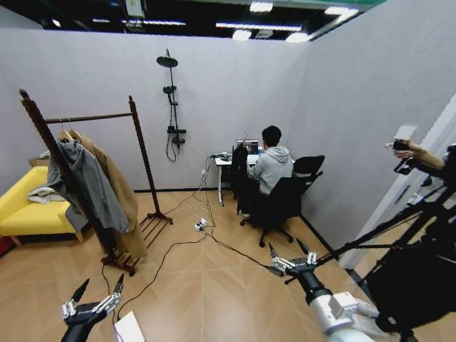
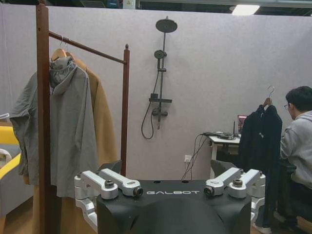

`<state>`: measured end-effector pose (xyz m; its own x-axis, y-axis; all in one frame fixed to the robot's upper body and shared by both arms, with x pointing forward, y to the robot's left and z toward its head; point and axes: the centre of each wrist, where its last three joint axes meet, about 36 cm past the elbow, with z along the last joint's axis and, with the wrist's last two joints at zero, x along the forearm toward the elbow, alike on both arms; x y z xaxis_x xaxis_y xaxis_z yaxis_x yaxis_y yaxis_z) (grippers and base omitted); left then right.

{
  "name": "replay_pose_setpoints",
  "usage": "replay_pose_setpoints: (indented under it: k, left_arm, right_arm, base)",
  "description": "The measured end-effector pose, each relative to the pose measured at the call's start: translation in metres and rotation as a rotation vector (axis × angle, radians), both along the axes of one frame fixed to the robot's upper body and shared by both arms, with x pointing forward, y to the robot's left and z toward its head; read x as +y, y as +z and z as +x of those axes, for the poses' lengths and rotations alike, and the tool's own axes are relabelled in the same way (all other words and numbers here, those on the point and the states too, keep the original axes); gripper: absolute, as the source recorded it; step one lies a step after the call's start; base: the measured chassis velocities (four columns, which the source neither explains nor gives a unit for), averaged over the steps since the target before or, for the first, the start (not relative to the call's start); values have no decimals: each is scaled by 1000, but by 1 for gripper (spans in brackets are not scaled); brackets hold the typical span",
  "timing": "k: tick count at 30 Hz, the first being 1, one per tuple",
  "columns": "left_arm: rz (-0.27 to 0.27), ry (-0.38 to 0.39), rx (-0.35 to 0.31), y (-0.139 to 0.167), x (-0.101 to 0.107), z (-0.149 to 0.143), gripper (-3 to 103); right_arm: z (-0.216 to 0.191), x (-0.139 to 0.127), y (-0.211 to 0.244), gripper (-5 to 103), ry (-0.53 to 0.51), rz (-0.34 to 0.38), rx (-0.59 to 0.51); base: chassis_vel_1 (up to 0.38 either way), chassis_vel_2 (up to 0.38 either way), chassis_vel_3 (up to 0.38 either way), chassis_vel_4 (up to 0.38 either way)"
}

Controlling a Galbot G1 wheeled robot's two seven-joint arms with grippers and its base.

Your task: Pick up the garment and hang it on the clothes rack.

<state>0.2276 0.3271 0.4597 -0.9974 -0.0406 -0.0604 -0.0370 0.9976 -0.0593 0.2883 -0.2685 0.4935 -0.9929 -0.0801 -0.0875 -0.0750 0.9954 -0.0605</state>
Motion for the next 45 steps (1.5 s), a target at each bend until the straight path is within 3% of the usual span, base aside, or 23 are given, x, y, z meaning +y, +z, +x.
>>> replay_pose_setpoints:
  k: [13,16,24,45]
  left_arm:
    - [0,0,0,0,0,0,100]
    - [0,0,0,0,0,0,100]
    - [0,0,0,0,0,0,100]
    - [0,0,0,0,0,0,100]
  right_arm:
    - [2,-4,-4,103,-16,10,15]
    - [4,-6,-4,88,-20,7,15]
    - [1,-5,-3,100,-19,-1,4]
    - [-7,3,2,100,-12,-20,-7]
  base:
    - [0,0,0,0]
    - [0,0,0,0]
    - [0,0,0,0]
    - [0,0,0,0]
